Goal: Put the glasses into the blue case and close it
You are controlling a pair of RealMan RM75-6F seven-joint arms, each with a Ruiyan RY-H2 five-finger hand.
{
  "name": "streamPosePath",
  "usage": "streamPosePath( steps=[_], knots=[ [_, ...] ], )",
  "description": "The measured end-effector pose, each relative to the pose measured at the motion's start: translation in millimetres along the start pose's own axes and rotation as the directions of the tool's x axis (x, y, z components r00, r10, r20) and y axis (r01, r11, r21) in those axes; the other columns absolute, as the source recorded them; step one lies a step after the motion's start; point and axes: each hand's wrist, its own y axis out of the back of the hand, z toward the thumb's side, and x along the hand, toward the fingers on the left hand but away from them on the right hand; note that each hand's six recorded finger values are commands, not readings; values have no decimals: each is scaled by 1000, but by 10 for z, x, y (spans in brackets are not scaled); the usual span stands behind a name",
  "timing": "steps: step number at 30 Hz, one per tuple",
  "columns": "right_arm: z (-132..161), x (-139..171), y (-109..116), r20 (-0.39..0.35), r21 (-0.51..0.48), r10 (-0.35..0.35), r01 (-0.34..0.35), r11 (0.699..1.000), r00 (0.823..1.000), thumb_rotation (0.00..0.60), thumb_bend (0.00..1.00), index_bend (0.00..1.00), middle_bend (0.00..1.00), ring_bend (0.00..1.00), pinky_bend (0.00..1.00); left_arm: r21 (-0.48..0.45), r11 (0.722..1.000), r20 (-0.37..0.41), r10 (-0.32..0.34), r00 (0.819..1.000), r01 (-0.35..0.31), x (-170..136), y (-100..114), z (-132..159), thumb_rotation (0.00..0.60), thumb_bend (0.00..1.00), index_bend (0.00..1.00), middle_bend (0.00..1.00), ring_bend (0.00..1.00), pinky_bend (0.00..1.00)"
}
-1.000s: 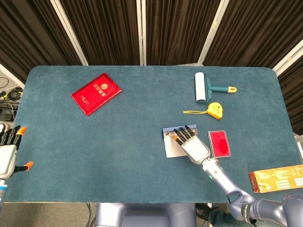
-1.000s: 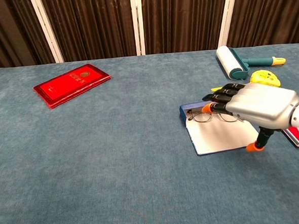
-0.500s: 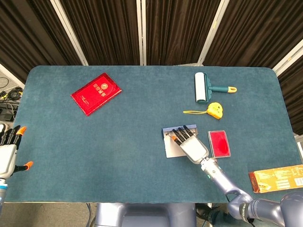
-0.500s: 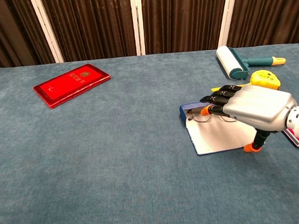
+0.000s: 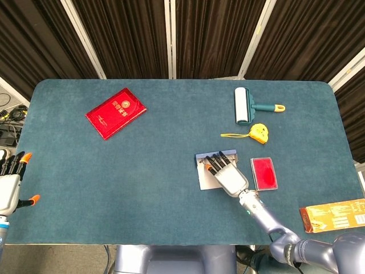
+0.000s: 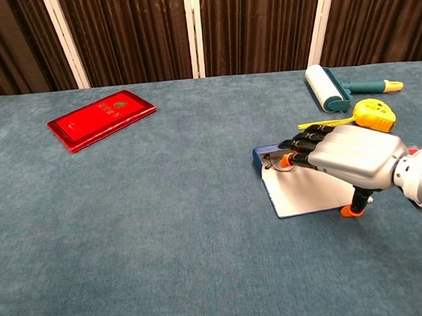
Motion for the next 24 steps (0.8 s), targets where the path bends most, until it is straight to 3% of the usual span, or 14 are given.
streamPosePath(
  steps=[7,18,24],
  knots=[
    [13,1,-21,-1,0,2,-2,1000,1000,600,79,214,0,0,0,0,1000,1,-2,1000,2,5,-6,1,600,0,0,0,0,0],
    [-21,-9,6,8,-4,-13,13,1000,1000,600,323,290,0,0,0,2,1000,-1,-2,1000,2,4,-6,-1,600,0,0,0,0,0],
    [-58,-12,51,20,-19,-29,30,999,999,600,342,301,3,0,0,2,1000,-2,-3,1000,3,7,-10,0,600,0,0,0,0,0]
  ],
)
